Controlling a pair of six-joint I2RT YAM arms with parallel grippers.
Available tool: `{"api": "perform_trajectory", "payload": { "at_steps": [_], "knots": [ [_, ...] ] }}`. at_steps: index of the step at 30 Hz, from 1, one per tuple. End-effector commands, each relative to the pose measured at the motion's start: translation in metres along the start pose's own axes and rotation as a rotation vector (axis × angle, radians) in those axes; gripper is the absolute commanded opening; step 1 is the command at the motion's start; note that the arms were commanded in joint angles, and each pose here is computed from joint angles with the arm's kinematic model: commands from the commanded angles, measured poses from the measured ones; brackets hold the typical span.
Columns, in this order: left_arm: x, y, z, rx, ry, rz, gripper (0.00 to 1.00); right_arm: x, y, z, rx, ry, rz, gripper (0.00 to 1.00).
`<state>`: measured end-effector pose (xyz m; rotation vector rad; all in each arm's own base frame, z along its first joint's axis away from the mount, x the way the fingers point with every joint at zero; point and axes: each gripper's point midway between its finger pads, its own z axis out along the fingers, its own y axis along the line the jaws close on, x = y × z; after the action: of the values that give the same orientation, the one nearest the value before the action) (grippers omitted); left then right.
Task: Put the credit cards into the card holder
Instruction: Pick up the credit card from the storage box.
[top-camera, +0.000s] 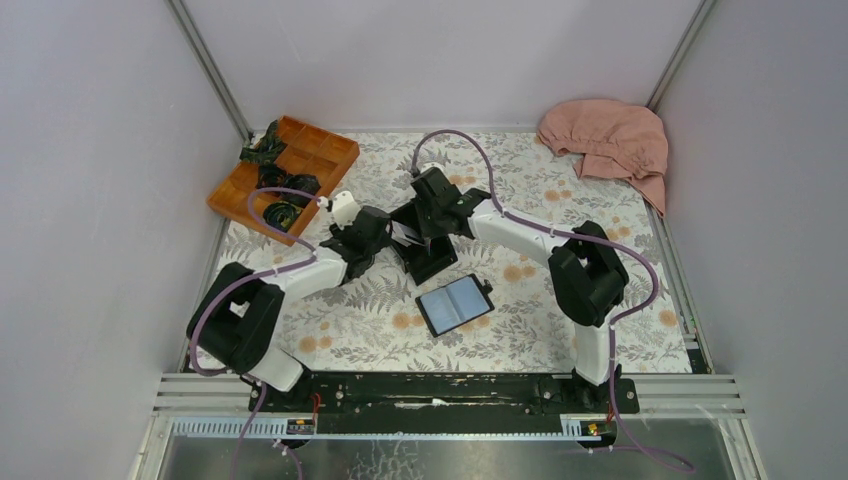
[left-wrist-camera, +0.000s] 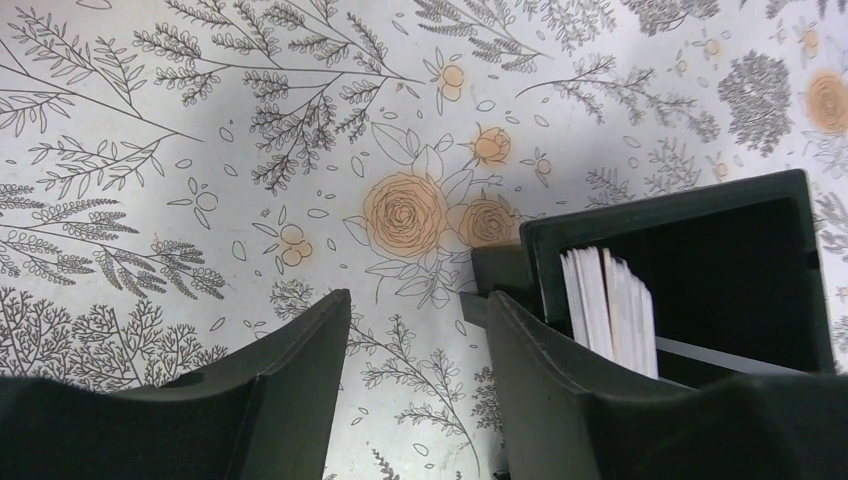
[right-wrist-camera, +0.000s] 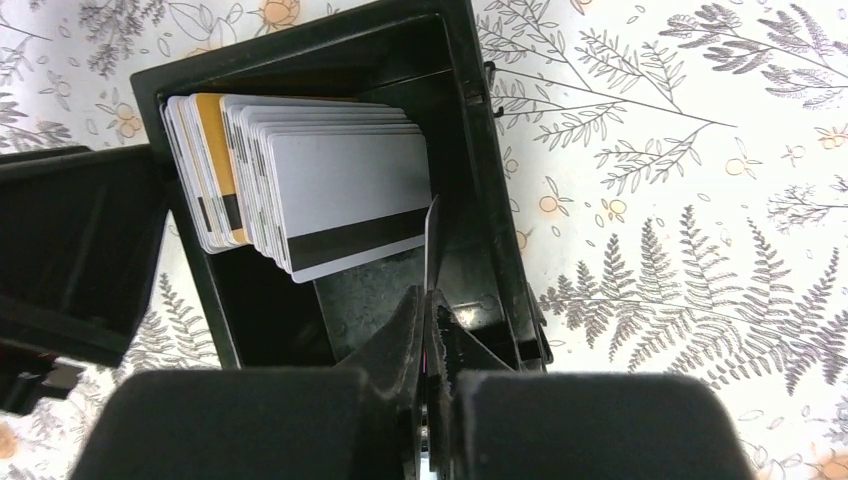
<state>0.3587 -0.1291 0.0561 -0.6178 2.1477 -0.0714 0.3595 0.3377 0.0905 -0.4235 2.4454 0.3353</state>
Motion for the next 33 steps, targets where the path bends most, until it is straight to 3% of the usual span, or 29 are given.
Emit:
{"api": "perform_trajectory", "payload": {
  "at_steps": [1,12,22,29,33],
  "knots": [
    [-0.014,-0.001,-0.01,0.02,-0.04,-0.045,0.6,0.003,-0.012,-0.001,0.113,0.0,-0.081,0.0],
    [-0.035,0.001,-0.051,0.08,-0.059,-0.081,0.6,-0.01,-0.012,-0.025,0.089,-0.103,-0.104,0.0],
    [-0.034,-0.024,-0.098,0.393,-0.058,-0.064,0.61,-0.023,-0.003,-0.102,-0.029,-0.251,-0.054,0.0],
    [-0.014,-0.057,-0.14,0.571,0.131,-0.142,0.6,-0.004,-0.002,-0.152,-0.088,-0.426,-0.135,0.0],
    [-0.013,-0.073,-0.169,0.594,0.226,-0.21,0.59,0.016,0.009,-0.178,-0.071,-0.524,-0.24,0.0]
  ]
}}
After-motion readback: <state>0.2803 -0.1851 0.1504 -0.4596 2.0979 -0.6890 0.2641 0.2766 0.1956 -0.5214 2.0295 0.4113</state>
